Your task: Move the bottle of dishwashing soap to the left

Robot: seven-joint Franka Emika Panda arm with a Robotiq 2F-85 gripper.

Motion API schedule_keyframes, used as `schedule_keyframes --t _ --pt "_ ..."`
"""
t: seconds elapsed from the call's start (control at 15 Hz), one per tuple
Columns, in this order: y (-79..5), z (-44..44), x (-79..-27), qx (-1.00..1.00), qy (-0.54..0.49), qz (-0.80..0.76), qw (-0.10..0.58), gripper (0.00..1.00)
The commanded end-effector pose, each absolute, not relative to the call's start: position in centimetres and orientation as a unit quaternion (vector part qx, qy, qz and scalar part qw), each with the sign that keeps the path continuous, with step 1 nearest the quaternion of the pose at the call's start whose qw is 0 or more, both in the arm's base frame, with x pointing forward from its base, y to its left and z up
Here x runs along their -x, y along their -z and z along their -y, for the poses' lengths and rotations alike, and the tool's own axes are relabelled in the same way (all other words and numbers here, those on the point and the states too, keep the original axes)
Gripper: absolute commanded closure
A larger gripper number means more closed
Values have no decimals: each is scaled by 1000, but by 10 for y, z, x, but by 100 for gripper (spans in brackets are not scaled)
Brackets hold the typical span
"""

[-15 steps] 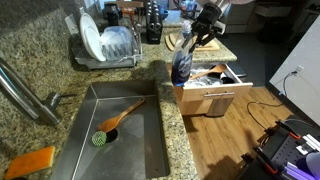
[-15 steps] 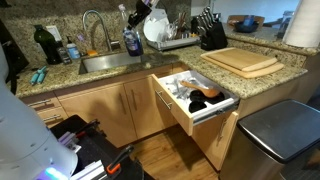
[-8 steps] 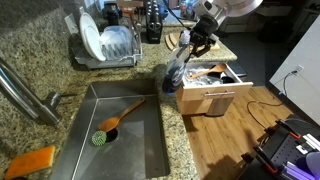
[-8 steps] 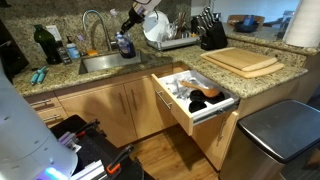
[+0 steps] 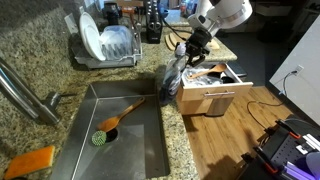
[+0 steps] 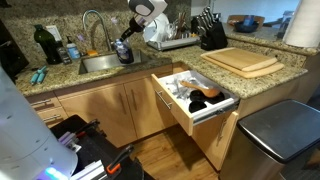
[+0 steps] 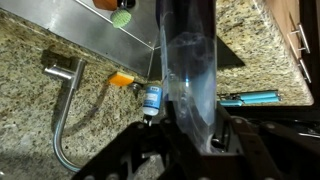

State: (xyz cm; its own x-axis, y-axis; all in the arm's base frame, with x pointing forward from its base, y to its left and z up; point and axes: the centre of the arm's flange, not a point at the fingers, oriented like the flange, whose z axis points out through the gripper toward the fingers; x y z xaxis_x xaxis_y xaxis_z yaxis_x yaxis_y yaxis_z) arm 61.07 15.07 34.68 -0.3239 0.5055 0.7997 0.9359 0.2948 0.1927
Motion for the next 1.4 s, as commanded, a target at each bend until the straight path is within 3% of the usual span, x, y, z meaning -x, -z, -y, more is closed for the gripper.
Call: schedule_keyframes --t 0.0,0.53,1.33 --pt "-349 -159 -627 478 342 737 335 86" --pt "-338 -148 -633 502 237 744 372 86" --pt "-337 -154 -668 490 280 756 332 86"
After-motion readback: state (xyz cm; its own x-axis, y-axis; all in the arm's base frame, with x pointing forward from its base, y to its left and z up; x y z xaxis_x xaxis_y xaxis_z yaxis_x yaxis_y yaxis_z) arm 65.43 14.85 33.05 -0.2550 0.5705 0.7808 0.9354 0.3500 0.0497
